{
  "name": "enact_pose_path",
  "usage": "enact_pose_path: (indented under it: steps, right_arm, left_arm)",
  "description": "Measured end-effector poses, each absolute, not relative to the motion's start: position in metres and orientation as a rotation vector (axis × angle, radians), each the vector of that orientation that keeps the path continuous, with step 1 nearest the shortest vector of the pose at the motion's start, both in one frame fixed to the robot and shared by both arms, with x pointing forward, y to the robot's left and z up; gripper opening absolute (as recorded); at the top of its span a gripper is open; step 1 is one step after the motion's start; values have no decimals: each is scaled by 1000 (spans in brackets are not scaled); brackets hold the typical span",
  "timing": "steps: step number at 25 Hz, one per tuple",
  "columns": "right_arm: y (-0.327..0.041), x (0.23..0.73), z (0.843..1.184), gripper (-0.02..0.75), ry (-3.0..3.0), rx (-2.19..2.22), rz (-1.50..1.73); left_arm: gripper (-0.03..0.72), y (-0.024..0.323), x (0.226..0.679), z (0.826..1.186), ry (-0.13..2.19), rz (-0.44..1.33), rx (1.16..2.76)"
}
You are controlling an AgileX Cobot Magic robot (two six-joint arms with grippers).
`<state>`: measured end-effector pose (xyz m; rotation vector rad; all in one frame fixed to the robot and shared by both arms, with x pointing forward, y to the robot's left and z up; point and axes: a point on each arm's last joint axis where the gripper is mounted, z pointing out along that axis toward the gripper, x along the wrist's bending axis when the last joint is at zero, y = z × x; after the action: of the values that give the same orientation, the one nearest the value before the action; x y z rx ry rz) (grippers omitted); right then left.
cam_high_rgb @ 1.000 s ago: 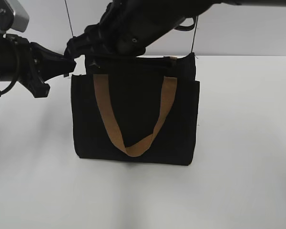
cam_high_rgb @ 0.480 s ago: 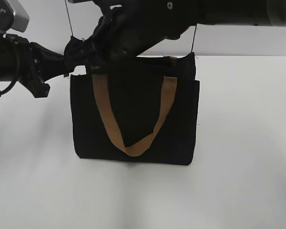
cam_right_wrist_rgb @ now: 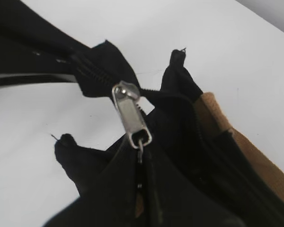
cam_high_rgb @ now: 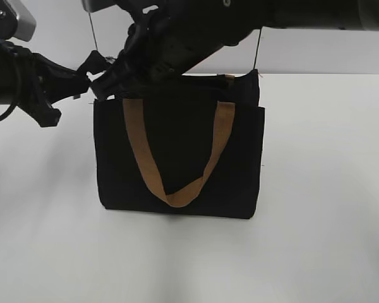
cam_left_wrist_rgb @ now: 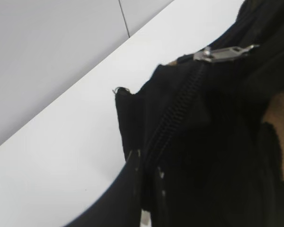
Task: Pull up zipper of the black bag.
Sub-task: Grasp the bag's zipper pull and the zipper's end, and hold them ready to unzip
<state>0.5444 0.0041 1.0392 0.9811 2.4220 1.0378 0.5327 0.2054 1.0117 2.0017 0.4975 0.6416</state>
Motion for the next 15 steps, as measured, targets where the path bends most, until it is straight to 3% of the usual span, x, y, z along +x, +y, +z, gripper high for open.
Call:
enact_pose_path:
  steps: [15]
  right_arm:
    - [5,543,1039,0,2441,984,1044]
  left_arm:
    - [-4,204,531,1013,475,635,2001]
